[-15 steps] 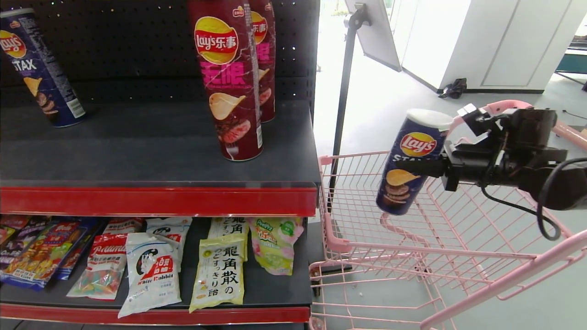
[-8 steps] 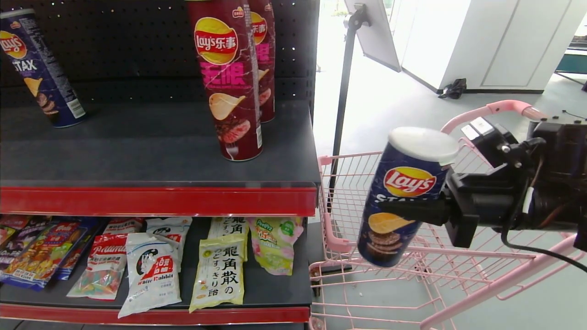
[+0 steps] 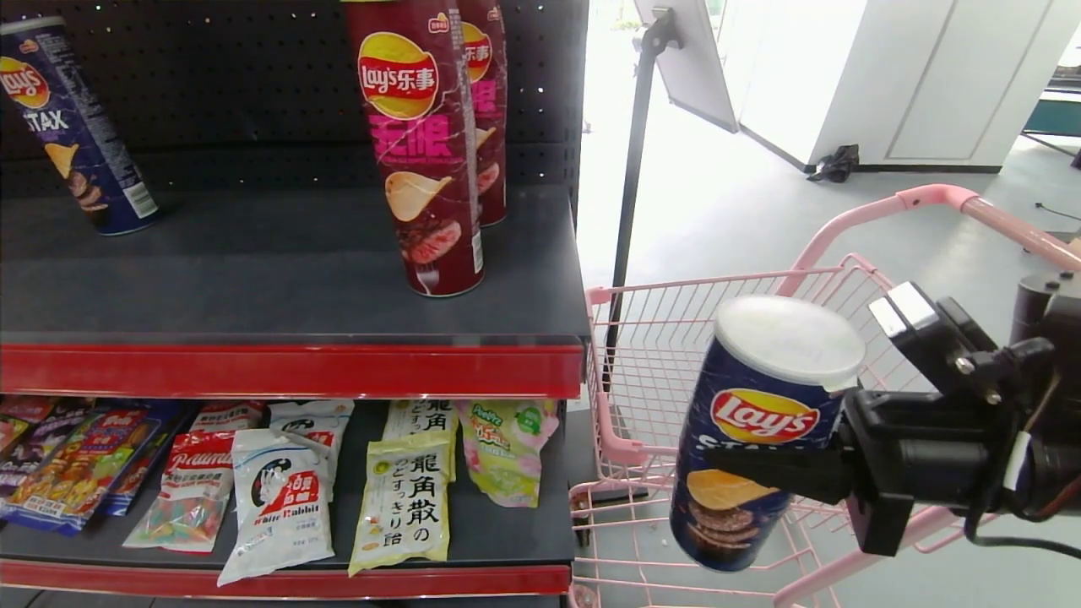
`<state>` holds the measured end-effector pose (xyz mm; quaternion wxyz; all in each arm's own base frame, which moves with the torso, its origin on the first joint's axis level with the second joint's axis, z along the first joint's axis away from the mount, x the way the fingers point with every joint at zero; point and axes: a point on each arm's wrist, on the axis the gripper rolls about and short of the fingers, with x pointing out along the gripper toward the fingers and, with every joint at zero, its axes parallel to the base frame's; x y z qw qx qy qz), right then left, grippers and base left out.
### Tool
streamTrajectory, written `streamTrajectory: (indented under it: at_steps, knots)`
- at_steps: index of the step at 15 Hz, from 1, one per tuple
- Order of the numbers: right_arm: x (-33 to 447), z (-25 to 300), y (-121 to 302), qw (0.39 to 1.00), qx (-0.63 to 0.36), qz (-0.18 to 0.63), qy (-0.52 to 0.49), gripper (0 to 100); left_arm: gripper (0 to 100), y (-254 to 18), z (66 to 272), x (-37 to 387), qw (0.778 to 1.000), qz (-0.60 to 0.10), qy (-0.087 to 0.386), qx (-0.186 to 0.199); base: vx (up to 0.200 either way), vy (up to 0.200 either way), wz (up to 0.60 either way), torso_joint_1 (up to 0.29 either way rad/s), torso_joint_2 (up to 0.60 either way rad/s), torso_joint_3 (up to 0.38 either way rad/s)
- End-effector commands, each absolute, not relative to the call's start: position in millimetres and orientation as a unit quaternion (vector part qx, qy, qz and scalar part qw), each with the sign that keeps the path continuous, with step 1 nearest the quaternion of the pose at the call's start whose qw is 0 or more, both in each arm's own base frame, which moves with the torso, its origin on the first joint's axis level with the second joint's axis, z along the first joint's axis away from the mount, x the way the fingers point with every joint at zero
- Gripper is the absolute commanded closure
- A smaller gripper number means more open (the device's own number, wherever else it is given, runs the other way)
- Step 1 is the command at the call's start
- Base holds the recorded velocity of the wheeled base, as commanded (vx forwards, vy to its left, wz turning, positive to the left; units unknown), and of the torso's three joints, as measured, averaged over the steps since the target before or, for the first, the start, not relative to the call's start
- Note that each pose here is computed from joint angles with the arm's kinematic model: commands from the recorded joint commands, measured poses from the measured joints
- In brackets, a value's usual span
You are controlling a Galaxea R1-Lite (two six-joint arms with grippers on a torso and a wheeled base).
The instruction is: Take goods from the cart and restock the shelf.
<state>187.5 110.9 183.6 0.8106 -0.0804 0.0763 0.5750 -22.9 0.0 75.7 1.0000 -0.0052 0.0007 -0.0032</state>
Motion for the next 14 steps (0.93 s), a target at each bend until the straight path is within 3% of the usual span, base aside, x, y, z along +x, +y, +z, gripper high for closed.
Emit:
streamTrajectory:
  at_steps: [1,7,14]
  knots:
    - [175.7,181.8,101.6,0.815,-0.080,0.568,0.075,100,0,0.0,75.6,-22.8,1.000,-0.003,0.002,-0.005,0.000,0.000,0.00,0.000,0.00,0.000]
    - [178.3,185.9,103.9,0.815,-0.082,0.570,0.067,100,0,0.0,75.6,-22.8,1.000,-0.003,0.002,-0.005,0.000,0.000,0.00,0.023,-0.07,-0.041]
    - [179.3,193.5,108.0,0.811,-0.085,0.576,0.053,100,0,0.0,75.6,-22.8,1.000,-0.003,0.002,-0.005,0.000,0.000,0.00,0.195,-0.50,-0.307]
